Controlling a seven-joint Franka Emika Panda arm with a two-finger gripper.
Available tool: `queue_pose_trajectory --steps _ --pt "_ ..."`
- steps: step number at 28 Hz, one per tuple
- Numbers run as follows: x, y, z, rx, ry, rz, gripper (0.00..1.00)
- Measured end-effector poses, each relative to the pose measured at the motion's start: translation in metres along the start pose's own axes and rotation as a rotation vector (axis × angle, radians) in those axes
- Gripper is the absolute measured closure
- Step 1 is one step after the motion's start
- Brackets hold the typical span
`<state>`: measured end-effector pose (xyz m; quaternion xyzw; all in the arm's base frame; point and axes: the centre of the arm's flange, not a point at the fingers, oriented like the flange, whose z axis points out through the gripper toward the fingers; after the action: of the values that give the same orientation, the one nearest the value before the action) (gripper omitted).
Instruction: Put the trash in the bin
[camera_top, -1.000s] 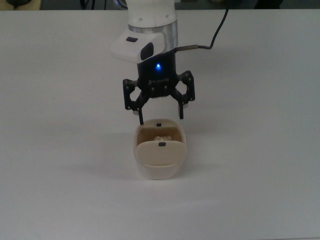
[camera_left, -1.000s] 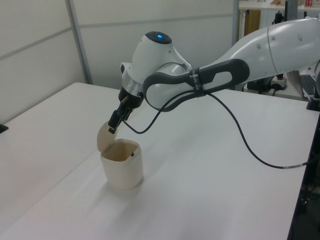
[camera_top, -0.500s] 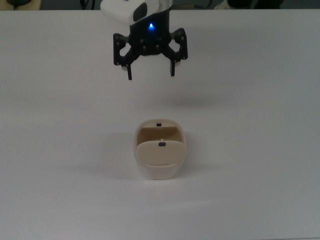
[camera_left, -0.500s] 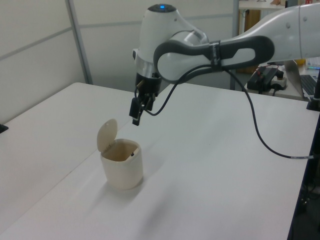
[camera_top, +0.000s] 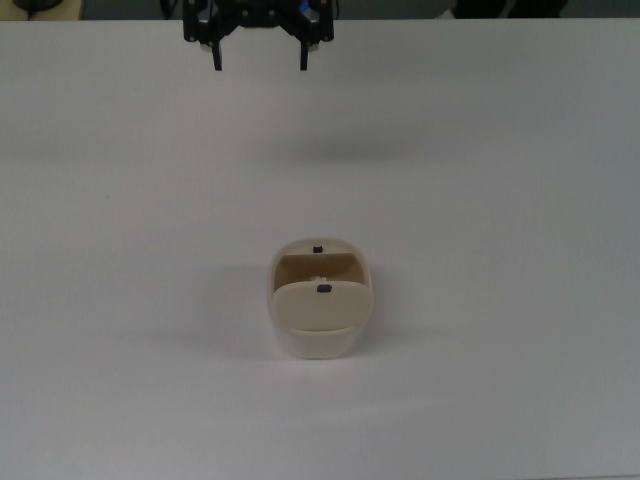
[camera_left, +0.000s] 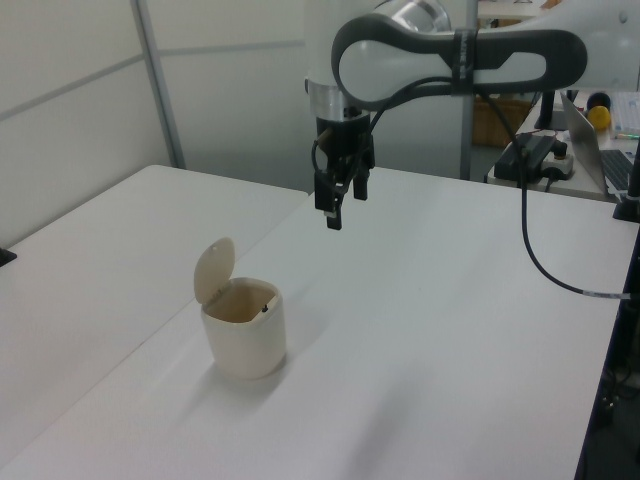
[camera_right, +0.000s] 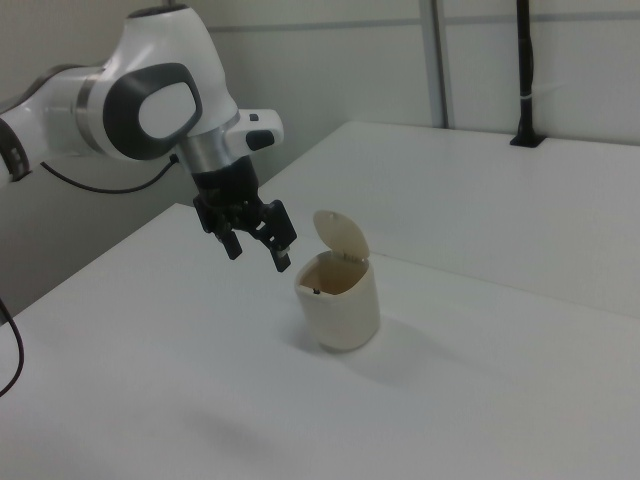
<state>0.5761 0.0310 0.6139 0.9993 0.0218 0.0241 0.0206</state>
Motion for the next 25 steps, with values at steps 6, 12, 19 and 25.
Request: queue_pose_trajectory --steps 6,12,19,25 --pt "-0.006 0.009 -0.009 -0.004 0.004 0.023 0.0" --pt "-0.007 0.021 -0.01 -0.006 0.002 0.043 0.0" --pt "-0.01 0.019 -0.008 -0.004 -0.027 0.041 0.0" --pt "-0.01 0.015 -0.007 -0.003 -0.028 0.034 0.0"
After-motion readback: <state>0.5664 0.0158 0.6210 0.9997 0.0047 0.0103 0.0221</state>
